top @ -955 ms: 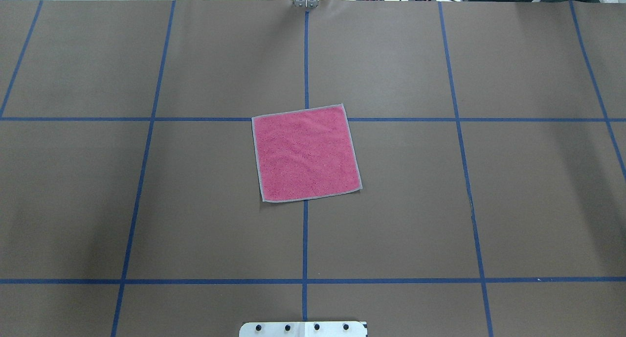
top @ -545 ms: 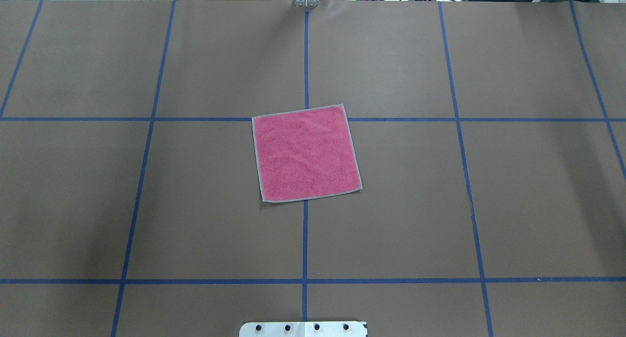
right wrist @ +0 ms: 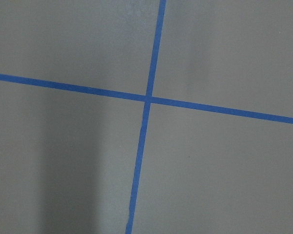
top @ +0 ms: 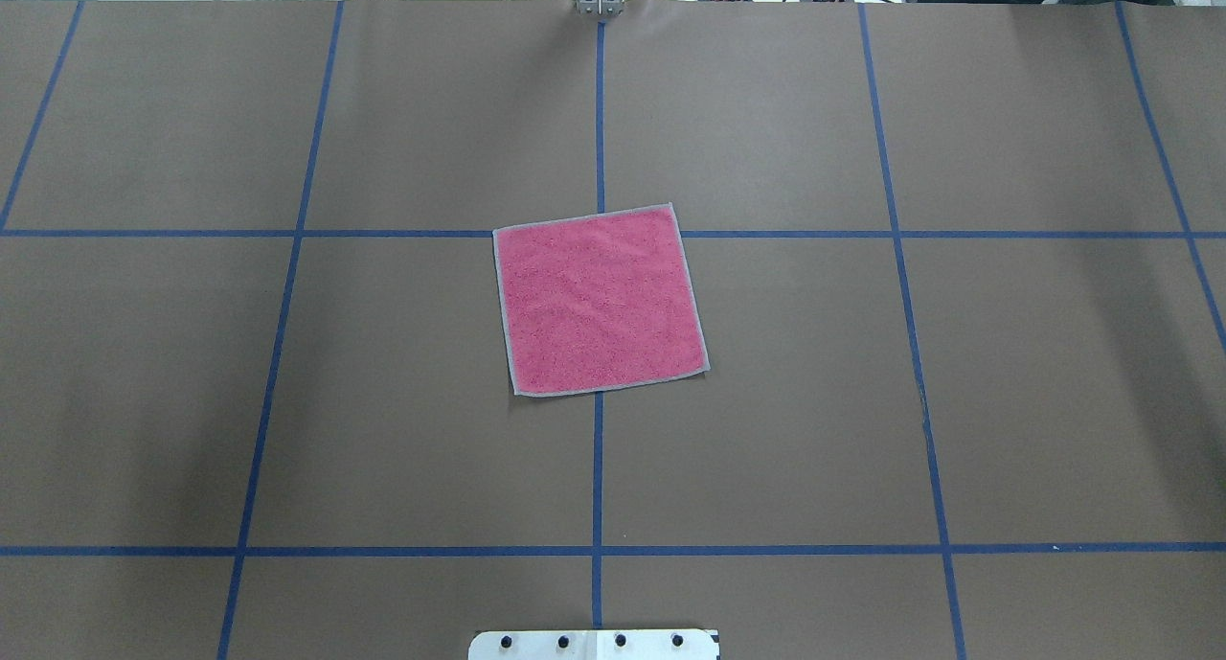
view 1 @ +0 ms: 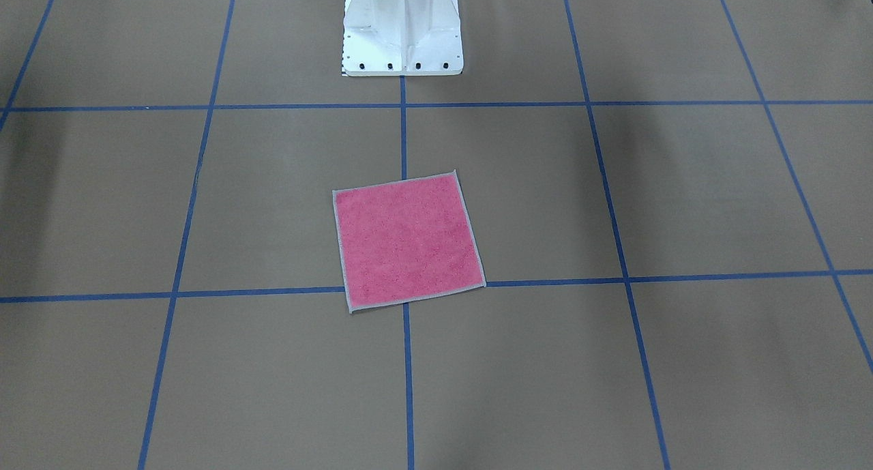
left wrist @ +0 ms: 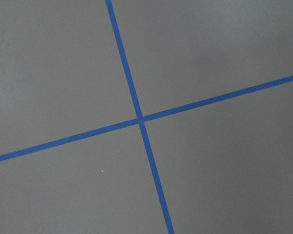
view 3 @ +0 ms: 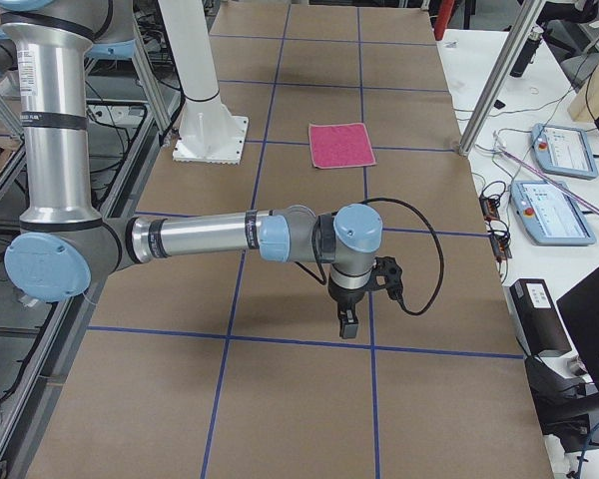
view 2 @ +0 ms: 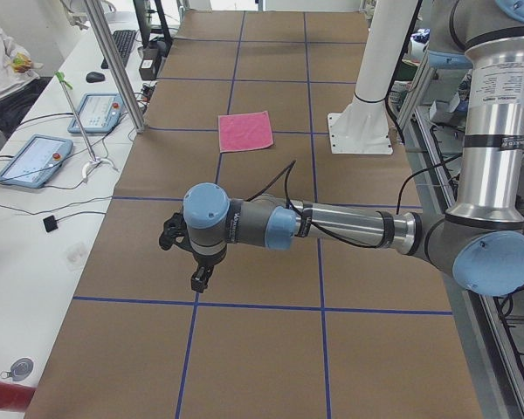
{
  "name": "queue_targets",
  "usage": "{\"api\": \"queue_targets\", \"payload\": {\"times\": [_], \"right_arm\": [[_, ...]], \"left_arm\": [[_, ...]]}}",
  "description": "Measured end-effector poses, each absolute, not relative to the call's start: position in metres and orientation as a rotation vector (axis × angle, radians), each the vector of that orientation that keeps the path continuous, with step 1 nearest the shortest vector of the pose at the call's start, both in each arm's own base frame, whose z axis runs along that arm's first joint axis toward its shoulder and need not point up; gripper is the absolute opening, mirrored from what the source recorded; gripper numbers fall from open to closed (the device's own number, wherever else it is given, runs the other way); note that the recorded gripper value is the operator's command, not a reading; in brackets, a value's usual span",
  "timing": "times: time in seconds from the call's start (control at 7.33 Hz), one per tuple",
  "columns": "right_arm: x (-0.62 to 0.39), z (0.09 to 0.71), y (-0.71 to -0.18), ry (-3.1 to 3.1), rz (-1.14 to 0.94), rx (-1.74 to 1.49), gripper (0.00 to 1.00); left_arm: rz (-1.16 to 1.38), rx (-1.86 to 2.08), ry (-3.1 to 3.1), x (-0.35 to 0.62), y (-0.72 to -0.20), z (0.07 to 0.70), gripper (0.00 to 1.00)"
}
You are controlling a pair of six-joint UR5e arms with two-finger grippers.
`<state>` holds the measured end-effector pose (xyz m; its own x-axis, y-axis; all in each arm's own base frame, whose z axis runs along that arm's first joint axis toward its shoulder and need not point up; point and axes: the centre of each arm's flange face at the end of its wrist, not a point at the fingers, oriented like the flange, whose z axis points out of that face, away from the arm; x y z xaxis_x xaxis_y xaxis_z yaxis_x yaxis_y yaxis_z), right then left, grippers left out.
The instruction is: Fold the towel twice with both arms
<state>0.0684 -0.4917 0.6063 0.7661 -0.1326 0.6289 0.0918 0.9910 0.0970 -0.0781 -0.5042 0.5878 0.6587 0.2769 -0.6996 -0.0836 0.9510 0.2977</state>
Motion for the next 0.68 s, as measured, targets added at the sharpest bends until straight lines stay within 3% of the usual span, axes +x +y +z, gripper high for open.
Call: {"api": "queue_targets", "payload": {"times": [0.68], "right_arm": [[0.051,0.598,-0.502,-0.695,-0.12,0.16,1.0]], "left_arm": [[0.192,0.313,0.903,-0.063,-0.523,0.551,1.0]]}}
